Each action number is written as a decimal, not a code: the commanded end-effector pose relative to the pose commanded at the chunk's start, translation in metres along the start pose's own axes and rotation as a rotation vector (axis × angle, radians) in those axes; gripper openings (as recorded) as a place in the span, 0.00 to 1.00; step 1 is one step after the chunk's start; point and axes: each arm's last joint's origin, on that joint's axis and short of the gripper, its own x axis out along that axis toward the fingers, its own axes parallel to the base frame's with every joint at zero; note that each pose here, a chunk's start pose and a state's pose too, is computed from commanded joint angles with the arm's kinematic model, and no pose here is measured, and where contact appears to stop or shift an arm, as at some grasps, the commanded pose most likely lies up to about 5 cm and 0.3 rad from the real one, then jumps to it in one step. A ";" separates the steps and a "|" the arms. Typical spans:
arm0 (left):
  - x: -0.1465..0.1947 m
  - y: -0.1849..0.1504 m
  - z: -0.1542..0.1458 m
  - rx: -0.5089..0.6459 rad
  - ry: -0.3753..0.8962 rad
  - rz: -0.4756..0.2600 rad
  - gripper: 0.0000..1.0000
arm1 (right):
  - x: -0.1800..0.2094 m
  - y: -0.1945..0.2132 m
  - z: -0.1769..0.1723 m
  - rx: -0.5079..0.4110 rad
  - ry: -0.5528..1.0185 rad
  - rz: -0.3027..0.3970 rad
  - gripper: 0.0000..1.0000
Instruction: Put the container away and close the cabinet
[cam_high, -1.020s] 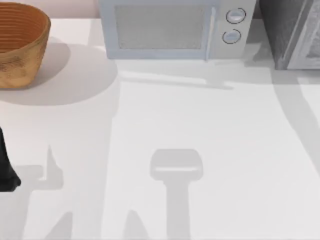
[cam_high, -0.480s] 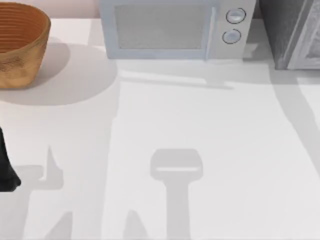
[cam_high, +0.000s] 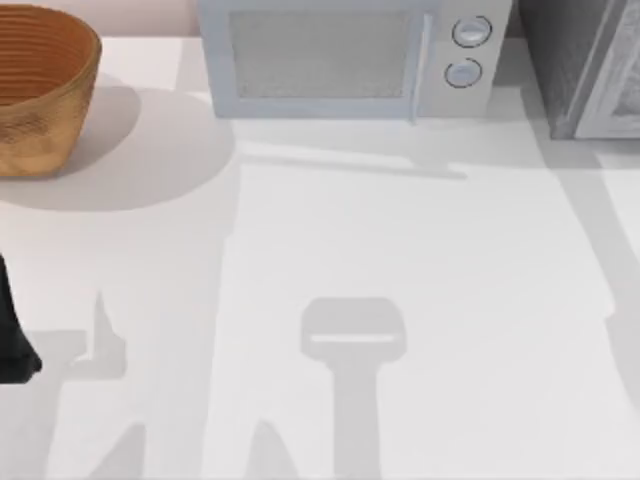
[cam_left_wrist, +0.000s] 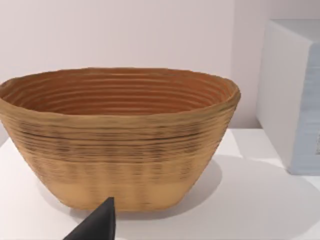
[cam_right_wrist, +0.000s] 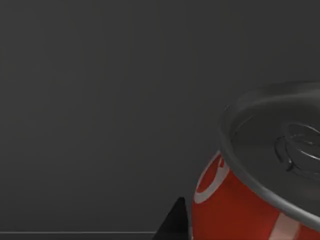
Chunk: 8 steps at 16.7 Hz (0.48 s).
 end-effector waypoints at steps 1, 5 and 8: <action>0.000 0.000 0.000 0.000 0.000 0.000 1.00 | 0.010 0.000 0.003 0.001 -0.009 0.001 0.00; 0.000 0.000 0.000 0.000 0.000 0.000 1.00 | 0.041 -0.003 0.004 0.003 -0.031 0.007 0.00; 0.000 0.000 0.000 0.000 0.000 0.000 1.00 | 0.055 -0.004 -0.002 0.002 -0.027 0.010 0.00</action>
